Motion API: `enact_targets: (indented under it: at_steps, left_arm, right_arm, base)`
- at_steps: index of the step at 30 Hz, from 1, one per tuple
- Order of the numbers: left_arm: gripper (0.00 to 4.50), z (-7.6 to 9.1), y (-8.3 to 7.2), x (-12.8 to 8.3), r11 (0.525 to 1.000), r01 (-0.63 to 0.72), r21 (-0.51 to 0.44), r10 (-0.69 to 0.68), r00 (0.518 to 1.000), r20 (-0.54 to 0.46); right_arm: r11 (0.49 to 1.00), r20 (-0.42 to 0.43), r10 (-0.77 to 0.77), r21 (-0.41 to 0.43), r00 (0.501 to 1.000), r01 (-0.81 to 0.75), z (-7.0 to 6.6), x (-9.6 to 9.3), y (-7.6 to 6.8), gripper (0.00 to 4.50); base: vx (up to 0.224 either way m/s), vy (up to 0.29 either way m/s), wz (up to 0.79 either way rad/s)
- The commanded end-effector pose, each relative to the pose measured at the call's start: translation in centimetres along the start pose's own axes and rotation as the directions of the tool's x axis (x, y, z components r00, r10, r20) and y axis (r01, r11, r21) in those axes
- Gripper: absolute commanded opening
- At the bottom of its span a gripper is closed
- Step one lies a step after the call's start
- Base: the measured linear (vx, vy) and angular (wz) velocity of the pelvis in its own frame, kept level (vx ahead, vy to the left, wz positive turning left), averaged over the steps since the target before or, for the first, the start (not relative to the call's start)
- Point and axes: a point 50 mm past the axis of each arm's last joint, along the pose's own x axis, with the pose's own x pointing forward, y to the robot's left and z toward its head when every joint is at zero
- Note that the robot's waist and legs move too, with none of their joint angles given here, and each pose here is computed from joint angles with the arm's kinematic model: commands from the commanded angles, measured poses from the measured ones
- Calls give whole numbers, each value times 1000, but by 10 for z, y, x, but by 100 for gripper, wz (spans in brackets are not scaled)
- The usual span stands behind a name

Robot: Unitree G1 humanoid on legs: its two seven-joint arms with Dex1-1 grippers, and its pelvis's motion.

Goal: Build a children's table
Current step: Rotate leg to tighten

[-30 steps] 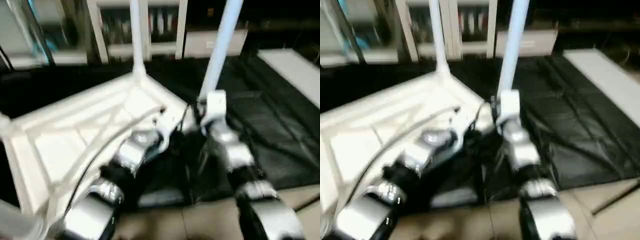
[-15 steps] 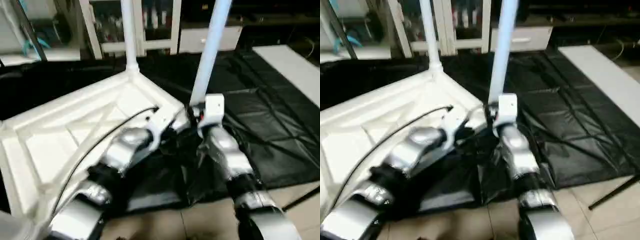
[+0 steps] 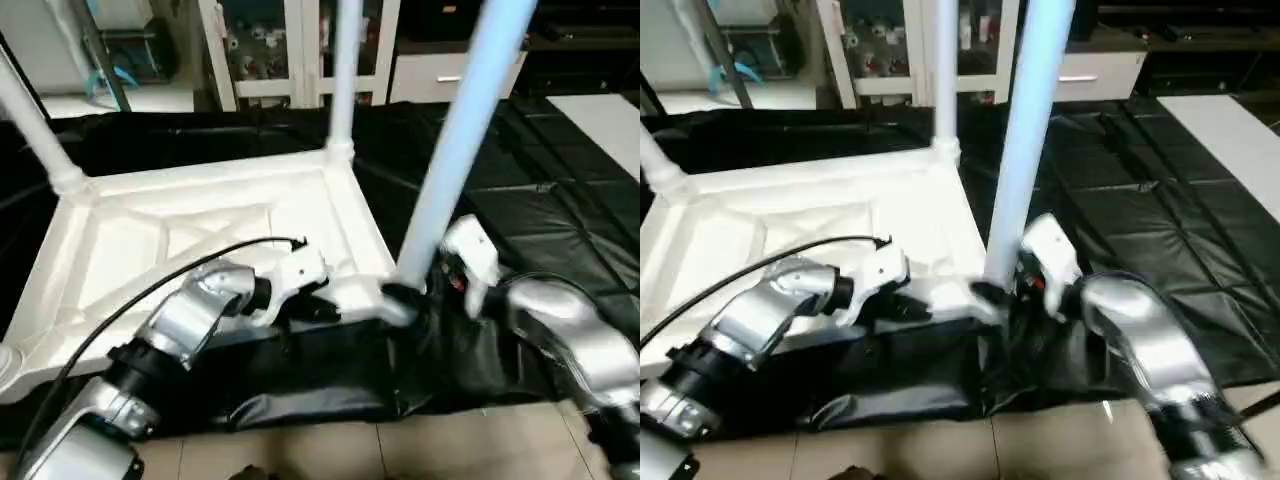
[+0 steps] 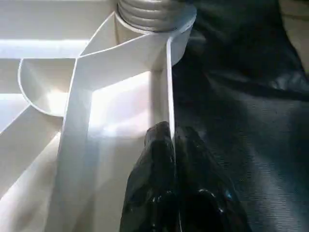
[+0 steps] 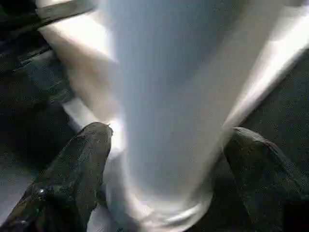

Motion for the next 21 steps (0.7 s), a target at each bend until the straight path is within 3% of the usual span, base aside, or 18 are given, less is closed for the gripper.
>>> enact_targets:
  at_steps: [1, 5, 6, 10, 11, 15, 21]
  left_arm:
    - [0, 6, -7, 3, 997, 65, 29, -65, 998, 0]
    - [0, 6, -8, 2, 996, 82, 30, -82, 997, -6]
    - [0, 6, -9, 2, 996, 86, 29, -86, 996, -6]
    - [0, 7, -10, 2, 996, 90, 28, -89, 996, -8]
    - [0, 7, -10, 2, 996, 90, 27, -89, 996, -9]
    - [0, 6, -10, 1, 996, 90, 25, -90, 996, -13]
    - [0, 5, -11, 0, 996, 91, 22, -90, 996, -16]
  right_arm:
    - [996, -14, 85, -5, 996, -85, 4, -3, 8, 391]
    - [996, -21, 93, 1, 995, -93, 3, -4, 8, 391]
    - [996, -14, 85, 4, 996, -85, 4, -3, 7, 364]
    - [997, 16, 78, 22, 997, -78, 6, 1, 6, 352]
    - [997, 18, 79, 23, 997, -80, 6, 2, 7, 324]
    - [996, 21, 88, 27, 996, -89, 6, 2, 7, 307]
    - [996, 17, 90, 27, 996, -91, 5, 1, 6, 240]
  base:
    - [0, 0, 0]
    - [0, 0, 0]
    - [0, 0, 0]
    - [0, 0, 0]
    - [0, 0, 0]
    - [0, 0, 0]
    - [0, 0, 0]
